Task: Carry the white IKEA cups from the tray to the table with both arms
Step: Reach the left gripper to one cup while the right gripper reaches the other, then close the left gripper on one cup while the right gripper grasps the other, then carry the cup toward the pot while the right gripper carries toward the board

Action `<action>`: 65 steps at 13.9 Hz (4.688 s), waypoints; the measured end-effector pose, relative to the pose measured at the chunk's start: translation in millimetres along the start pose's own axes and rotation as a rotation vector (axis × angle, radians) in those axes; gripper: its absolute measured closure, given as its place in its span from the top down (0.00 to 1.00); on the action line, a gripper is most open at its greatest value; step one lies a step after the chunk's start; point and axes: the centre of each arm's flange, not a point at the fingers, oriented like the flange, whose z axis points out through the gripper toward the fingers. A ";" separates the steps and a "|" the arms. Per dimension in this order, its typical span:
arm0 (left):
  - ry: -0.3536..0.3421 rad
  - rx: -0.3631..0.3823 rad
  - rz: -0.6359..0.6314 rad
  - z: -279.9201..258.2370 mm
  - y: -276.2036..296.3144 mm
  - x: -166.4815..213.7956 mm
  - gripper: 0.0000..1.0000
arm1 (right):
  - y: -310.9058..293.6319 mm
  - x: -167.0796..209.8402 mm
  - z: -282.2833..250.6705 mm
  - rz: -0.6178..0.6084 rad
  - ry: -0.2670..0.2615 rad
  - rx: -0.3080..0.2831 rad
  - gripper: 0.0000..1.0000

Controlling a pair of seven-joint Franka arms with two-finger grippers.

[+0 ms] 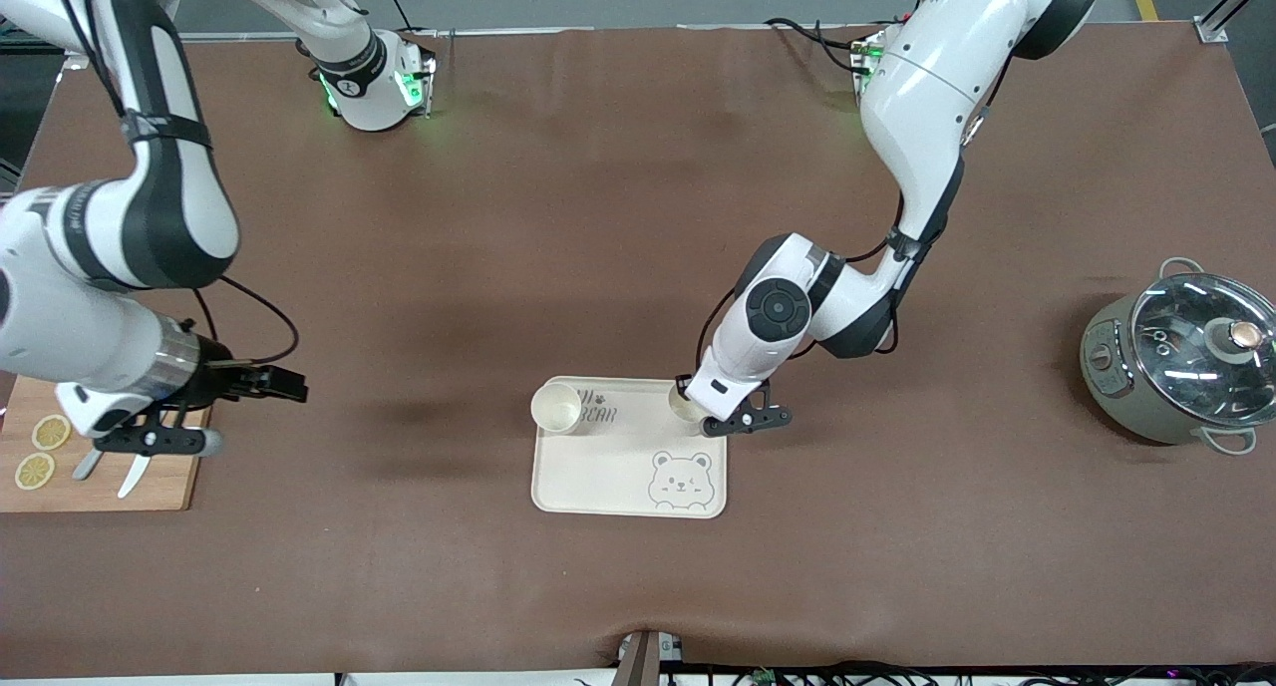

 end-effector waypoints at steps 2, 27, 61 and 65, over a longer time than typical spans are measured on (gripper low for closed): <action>0.005 -0.006 -0.006 -1.5 1.7 0.9 0.08 | -27.4 -3.8 11.7 0.049 -0.015 -0.003 1.00; -0.141 0.188 -0.215 -169.1 -226.6 82.2 0.04 | -266.3 -63.9 199.2 0.348 0.047 0.032 0.43; -0.074 0.125 -0.172 -72.0 -354.0 46.9 0.04 | 181.8 -109.7 113.9 0.008 -0.040 -0.023 0.02; -0.058 0.116 -0.164 -68.3 -348.3 50.1 0.19 | 202.5 -114.4 137.1 -0.007 -0.068 -0.018 0.02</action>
